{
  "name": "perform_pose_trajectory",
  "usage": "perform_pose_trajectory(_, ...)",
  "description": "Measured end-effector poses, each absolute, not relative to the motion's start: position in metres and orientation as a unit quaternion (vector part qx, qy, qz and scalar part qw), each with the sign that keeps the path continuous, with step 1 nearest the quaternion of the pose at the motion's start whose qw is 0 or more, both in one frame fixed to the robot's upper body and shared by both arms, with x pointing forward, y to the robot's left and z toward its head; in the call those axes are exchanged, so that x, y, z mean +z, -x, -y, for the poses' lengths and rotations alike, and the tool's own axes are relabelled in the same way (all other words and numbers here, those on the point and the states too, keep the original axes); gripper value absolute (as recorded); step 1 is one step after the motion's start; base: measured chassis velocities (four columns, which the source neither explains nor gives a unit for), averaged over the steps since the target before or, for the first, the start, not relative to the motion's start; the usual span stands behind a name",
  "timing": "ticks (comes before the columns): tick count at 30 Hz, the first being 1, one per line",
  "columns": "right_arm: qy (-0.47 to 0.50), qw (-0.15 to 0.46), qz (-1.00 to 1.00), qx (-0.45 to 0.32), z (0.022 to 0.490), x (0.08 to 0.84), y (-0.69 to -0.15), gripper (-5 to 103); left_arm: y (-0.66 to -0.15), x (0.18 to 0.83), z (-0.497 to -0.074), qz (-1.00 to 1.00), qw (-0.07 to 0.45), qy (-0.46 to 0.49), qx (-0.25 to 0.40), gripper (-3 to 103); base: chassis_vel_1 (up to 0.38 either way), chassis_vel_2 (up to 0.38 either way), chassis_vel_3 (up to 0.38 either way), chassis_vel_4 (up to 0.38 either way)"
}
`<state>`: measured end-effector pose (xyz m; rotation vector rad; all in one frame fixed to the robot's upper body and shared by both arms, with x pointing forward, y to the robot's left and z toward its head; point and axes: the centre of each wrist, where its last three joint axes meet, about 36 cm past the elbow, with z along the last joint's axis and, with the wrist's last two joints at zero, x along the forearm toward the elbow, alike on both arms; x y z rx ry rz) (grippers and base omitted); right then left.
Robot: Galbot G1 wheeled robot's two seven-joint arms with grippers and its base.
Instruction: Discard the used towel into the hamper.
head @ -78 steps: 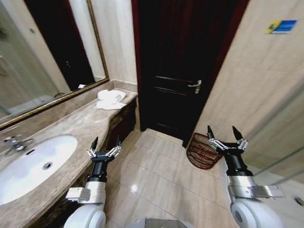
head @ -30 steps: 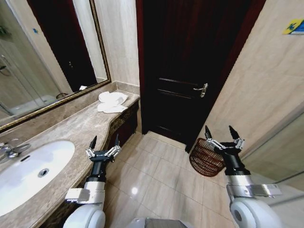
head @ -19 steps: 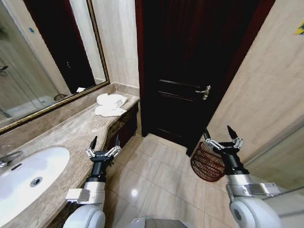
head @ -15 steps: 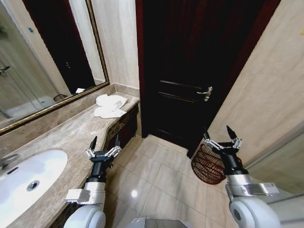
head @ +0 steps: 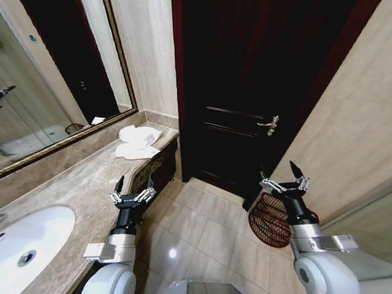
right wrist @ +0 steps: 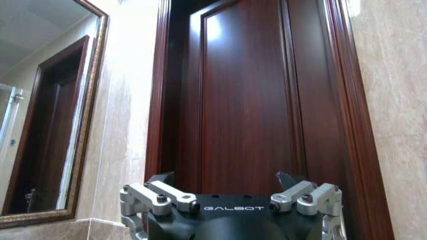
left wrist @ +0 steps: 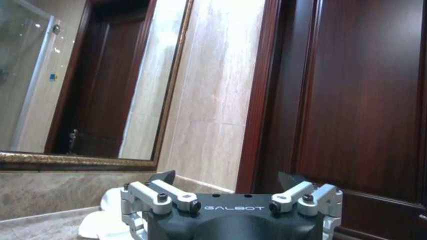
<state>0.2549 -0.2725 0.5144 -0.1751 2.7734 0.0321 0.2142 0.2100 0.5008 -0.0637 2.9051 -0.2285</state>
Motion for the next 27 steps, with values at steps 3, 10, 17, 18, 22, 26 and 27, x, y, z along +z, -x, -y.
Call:
perform_pose_trajectory(3,0.062,0.182,-0.981,0.011,0.2725,0.5144,-0.2550,100,-0.2143,0.5008,-0.2099,-0.990,0.113,0.022,-0.078,100,-0.025,0.038,0.038,-0.031)
perform_pose_trajectory(10,0.061,0.189,-0.980,0.014,0.2736,0.5139,-0.2561,100,-0.2142,0.5007,-0.2094,-0.990,0.110,0.023,-0.080,100,0.000,0.000,0.000,0.000)
perform_pose_trajectory(17,0.062,0.191,-0.980,0.015,0.2734,0.5150,-0.2563,100,-0.2130,0.5001,-0.2094,-0.991,0.106,0.024,-0.080,100,0.000,0.000,0.000,0.000)
perform_pose_trajectory(18,0.062,0.191,-0.979,0.015,0.2734,0.5151,-0.2563,100,-0.2128,0.5000,-0.2097,-0.991,0.106,0.026,-0.080,100,0.054,0.036,0.033,0.036)
perform_pose_trajectory(22,0.061,0.193,-0.979,0.016,0.2739,0.5159,-0.2566,100,-0.2124,0.4997,-0.2100,-0.991,0.105,0.027,-0.079,100,0.016,0.010,0.011,0.017)
perform_pose_trajectory(26,0.062,0.196,-0.979,0.017,0.2736,0.5177,-0.2561,100,-0.2120,0.4996,-0.2106,-0.991,0.104,0.030,-0.078,100,0.077,0.069,0.076,0.079)
perform_pose_trajectory(27,0.062,0.195,-0.979,0.017,0.2735,0.5180,-0.2558,100,-0.2120,0.4996,-0.2111,-0.991,0.104,0.032,-0.077,100,0.081,0.076,0.074,0.079)
